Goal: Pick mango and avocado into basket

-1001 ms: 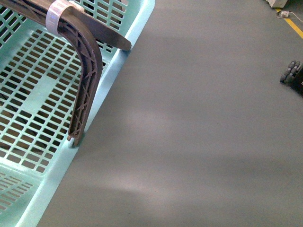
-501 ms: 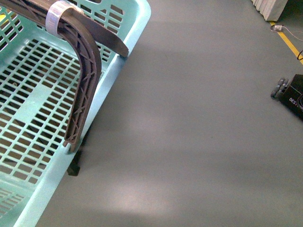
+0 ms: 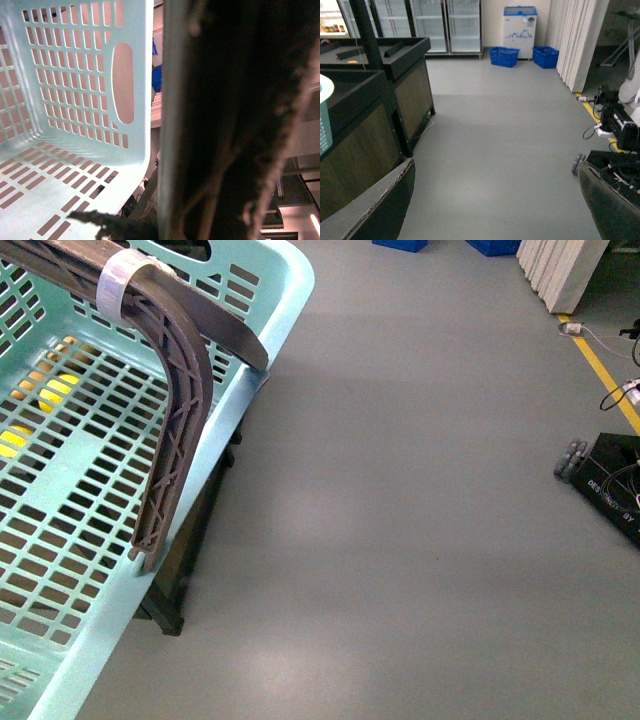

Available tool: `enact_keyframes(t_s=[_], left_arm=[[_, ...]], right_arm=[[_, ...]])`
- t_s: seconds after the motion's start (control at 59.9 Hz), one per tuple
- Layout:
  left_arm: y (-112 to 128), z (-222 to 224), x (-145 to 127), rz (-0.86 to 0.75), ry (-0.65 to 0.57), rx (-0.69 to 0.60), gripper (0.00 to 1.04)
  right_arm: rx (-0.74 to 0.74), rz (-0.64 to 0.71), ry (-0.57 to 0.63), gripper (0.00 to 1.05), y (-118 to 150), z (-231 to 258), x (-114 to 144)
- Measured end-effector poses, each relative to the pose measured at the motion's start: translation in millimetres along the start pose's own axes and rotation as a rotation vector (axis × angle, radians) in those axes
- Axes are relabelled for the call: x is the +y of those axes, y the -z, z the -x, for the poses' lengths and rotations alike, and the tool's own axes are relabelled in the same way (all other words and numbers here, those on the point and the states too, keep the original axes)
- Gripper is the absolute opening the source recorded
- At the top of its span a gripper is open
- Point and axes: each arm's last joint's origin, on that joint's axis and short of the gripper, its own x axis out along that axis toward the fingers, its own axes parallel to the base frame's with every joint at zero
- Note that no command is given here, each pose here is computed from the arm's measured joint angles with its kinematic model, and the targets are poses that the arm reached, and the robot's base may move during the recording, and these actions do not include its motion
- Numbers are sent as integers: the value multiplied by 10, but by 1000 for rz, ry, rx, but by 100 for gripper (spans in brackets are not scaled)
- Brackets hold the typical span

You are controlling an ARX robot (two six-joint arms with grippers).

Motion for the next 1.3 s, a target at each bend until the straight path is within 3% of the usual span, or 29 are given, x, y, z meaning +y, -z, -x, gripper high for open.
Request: enact_keyframes(t_s=[1.301], left_arm=[[4, 2, -3, 6, 0, -1, 6]], right_arm=[[-1, 0, 0, 96, -1, 0, 0]])
